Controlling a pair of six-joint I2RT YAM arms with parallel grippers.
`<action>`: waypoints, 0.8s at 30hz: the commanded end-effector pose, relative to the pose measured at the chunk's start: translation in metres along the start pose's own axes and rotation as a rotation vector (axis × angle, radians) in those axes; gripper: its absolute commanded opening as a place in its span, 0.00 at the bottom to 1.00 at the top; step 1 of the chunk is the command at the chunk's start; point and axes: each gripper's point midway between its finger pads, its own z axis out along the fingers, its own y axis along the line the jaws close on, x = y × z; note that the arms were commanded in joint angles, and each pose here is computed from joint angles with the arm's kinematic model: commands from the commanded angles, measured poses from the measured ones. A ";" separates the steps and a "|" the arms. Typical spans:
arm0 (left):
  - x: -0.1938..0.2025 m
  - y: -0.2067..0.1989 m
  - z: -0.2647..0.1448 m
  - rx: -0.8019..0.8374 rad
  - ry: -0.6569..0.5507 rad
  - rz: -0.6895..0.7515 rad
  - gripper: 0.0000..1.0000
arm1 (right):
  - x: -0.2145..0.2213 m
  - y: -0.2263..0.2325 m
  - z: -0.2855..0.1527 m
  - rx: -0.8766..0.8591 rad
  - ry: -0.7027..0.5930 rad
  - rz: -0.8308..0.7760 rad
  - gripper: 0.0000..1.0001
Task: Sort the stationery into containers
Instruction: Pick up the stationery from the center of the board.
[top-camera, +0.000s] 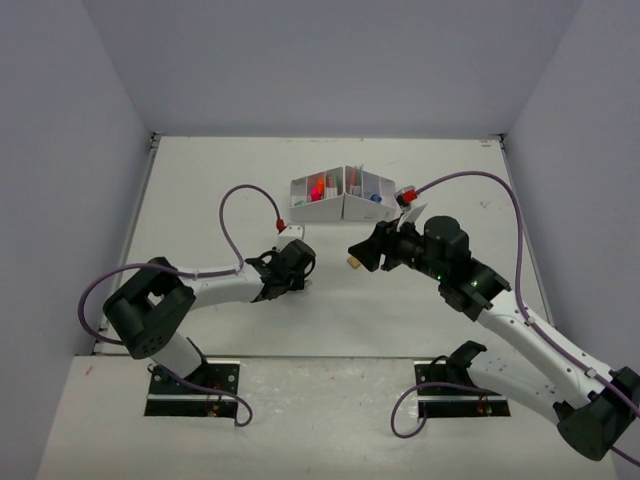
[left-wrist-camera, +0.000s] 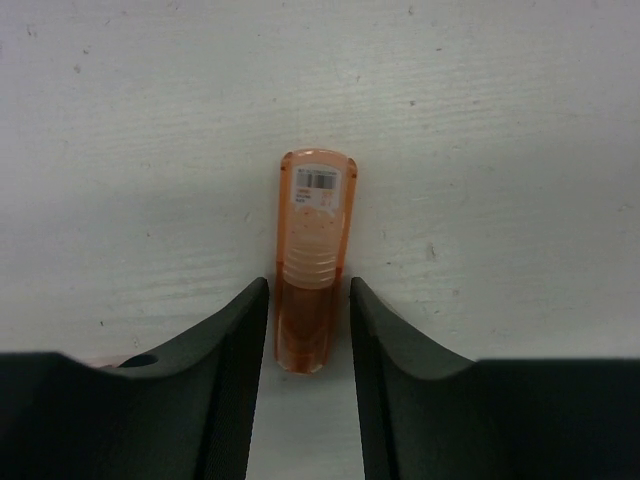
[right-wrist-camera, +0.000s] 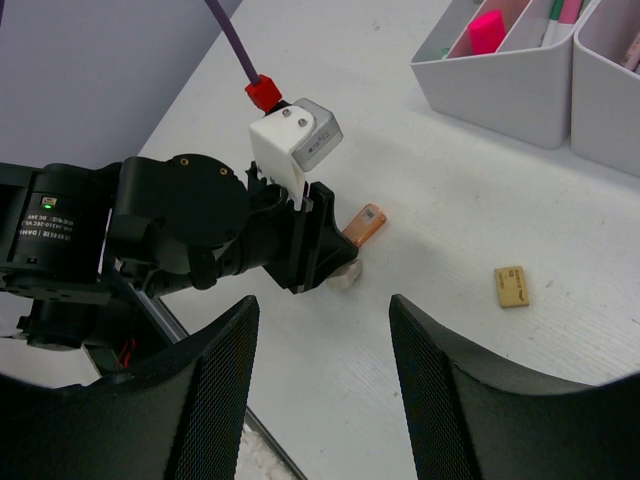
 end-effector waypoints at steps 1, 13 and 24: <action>-0.006 0.002 0.009 -0.047 -0.028 -0.007 0.40 | -0.004 0.003 0.000 -0.020 -0.018 -0.010 0.57; -0.014 -0.002 0.020 -0.086 -0.025 0.037 0.06 | -0.004 0.002 -0.001 -0.017 -0.020 -0.017 0.57; -0.128 0.000 -0.026 0.025 -0.226 -0.073 0.00 | -0.007 0.000 -0.004 -0.006 -0.035 -0.028 0.57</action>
